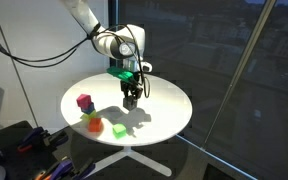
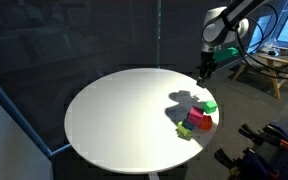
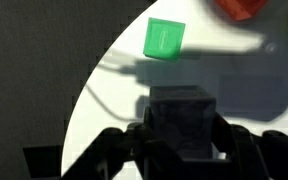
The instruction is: Put the grey block on top of the orange block
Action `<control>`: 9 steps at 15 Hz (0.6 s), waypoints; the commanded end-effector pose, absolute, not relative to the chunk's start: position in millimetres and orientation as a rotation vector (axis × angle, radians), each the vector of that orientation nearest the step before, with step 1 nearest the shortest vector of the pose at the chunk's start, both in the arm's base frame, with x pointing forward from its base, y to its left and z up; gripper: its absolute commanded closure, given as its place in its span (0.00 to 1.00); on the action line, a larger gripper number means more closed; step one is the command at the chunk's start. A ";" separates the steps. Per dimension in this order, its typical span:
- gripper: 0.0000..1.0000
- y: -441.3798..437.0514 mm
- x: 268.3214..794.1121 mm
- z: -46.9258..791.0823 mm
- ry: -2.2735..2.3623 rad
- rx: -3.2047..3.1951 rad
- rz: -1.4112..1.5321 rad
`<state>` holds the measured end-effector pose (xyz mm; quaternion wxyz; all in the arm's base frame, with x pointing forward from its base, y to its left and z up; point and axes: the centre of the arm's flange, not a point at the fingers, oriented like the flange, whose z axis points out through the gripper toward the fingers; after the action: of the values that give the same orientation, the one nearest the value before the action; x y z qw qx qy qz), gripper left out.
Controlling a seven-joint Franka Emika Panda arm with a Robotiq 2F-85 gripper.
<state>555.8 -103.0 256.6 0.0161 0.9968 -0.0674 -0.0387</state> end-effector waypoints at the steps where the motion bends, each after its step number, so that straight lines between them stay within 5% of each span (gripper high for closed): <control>1: 0.46 -103.0 555.6 256.4 -0.210 3.100 -0.121; 6: 0.46 -102.9 555.3 256.0 -0.209 3.100 -0.122; 7: 0.71 -102.9 555.3 256.0 -0.209 3.100 -0.123; 9: 0.71 -102.5 555.5 261.1 -0.209 3.104 -0.109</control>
<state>555.2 -102.8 254.8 0.0159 0.9968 -0.0672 -0.0403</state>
